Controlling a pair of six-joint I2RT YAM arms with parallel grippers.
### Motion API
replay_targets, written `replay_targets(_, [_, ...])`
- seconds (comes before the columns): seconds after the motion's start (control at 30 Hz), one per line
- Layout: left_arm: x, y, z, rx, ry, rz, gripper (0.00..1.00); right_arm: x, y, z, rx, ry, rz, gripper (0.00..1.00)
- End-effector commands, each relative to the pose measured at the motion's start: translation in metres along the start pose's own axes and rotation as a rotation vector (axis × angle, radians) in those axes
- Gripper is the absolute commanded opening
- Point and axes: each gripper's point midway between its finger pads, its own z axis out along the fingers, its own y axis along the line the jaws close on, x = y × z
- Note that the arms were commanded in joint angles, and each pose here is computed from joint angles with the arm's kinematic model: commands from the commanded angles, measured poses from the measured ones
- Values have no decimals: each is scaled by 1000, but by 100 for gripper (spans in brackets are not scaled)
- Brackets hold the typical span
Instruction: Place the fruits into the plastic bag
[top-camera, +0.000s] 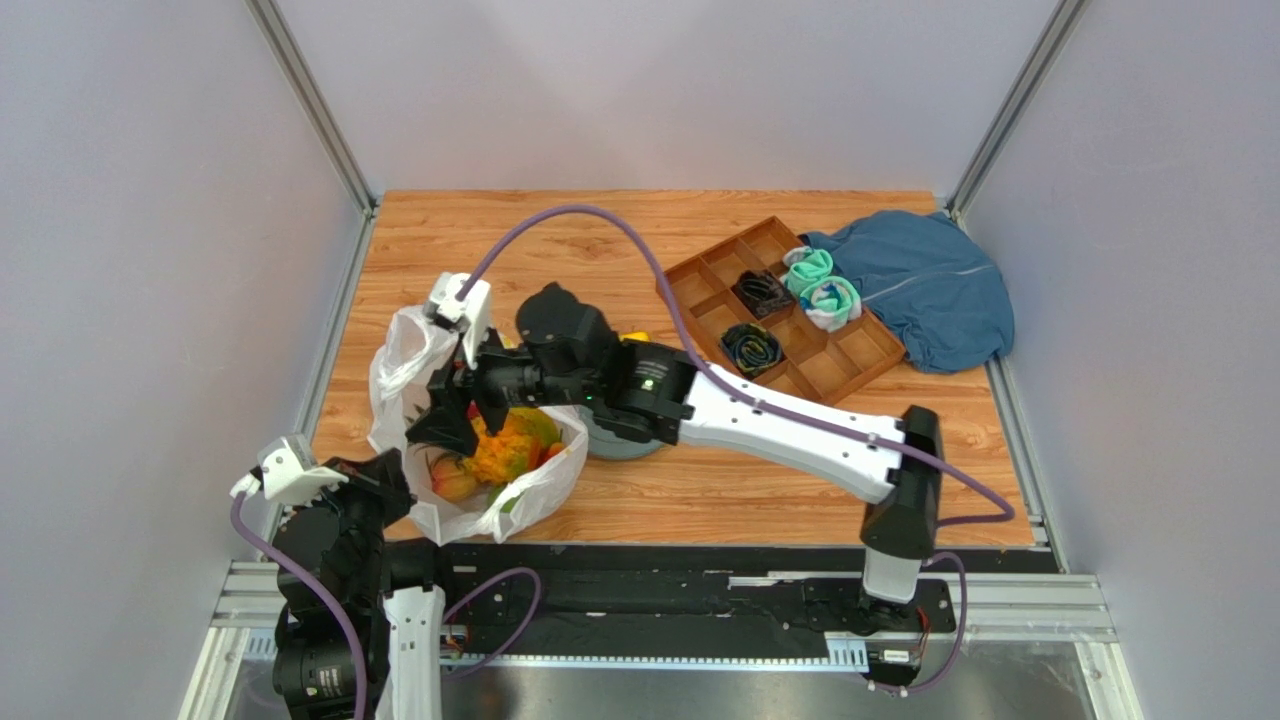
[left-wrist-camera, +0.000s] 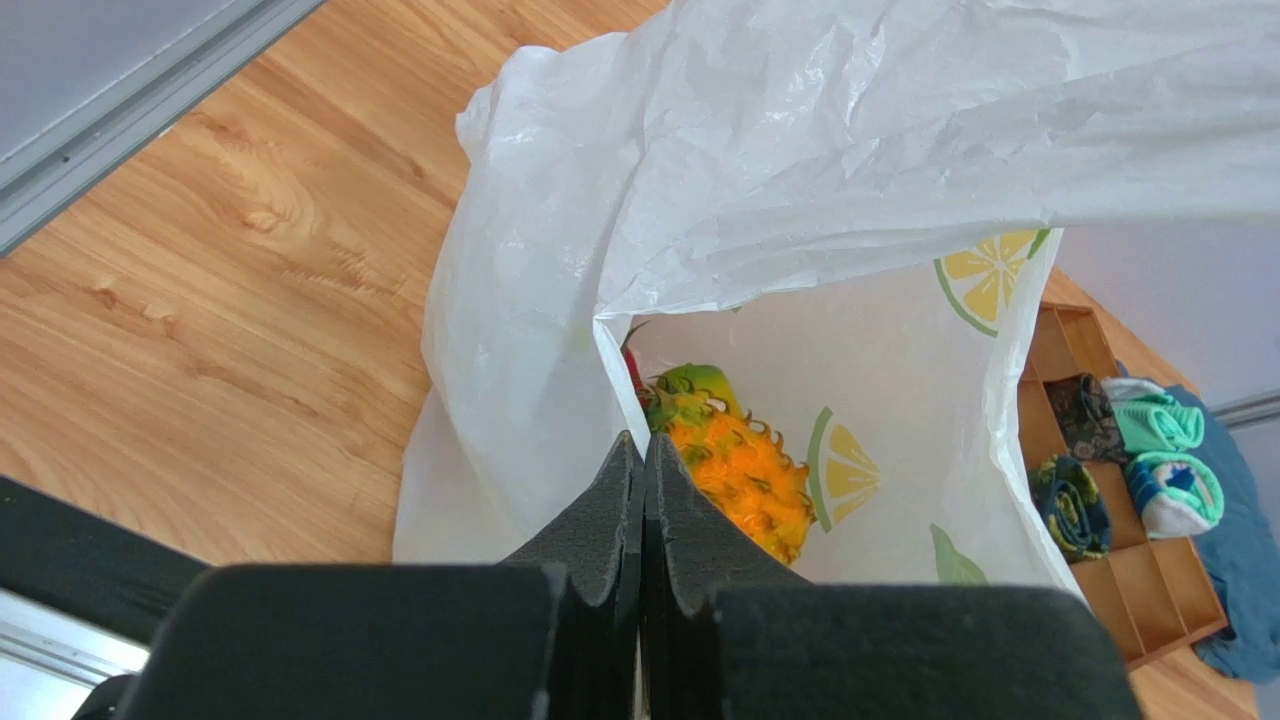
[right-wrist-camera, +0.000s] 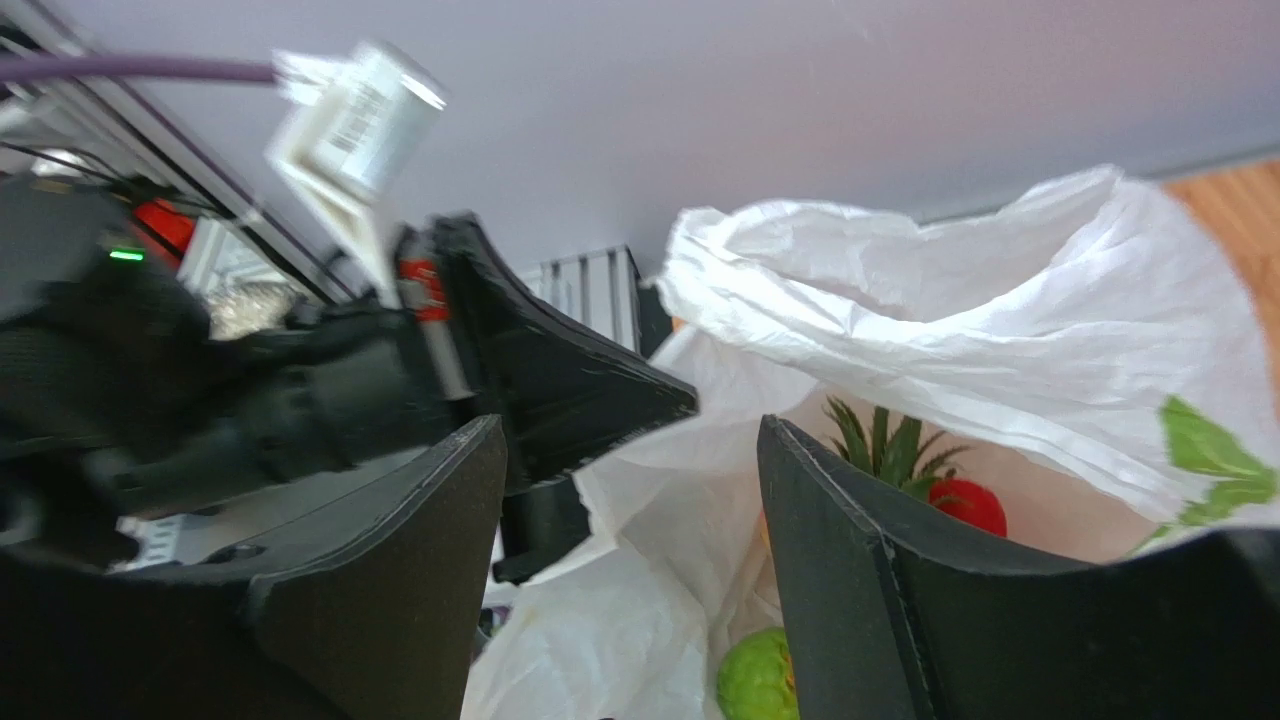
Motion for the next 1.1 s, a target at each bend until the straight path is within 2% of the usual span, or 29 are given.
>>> replay_targets(0.0, [-8,-3,3,-1,-18,-8,0,-70,40,-47,-101,-219,-31,66])
replay_targets(0.13, [-7,-3,4,-2,-12,-6,0,-102,37,-86,-20,-322,-42,66])
replay_targets(0.27, [-8,-3,4,-3,-10,-7,0,-114,1,-115,149,-379,30,66])
replay_targets(0.4, [-7,-3,5,-4,-3,-6,0,-95,-81,-142,402,-397,288,61])
replay_targets(0.43, [-6,-3,5,-3,-3,-4,0,-91,-110,-153,463,-428,417,61])
replay_targets(0.47, [-6,-3,5,-3,1,-4,0,-65,-131,-156,523,-394,487,60])
replay_targets(0.53, [-6,-4,5,-1,0,-3,0,-48,-165,-173,597,-420,638,60])
replay_targets(0.57, [-6,-4,5,-1,0,-3,0,-22,-180,-174,639,-388,691,60])
replay_targets(0.67, [-6,-3,5,-4,0,-6,0,10,-213,-187,723,-391,818,61])
replay_targets(0.7, [-6,-3,5,-6,0,-7,0,31,-228,-189,766,-365,843,61])
replay_targets(0.97, [-6,-1,5,-16,0,-10,0,120,-283,-188,906,-195,906,65])
replay_targets(1.07, [-6,-1,5,-18,2,-11,0,143,-297,-182,925,-136,913,72])
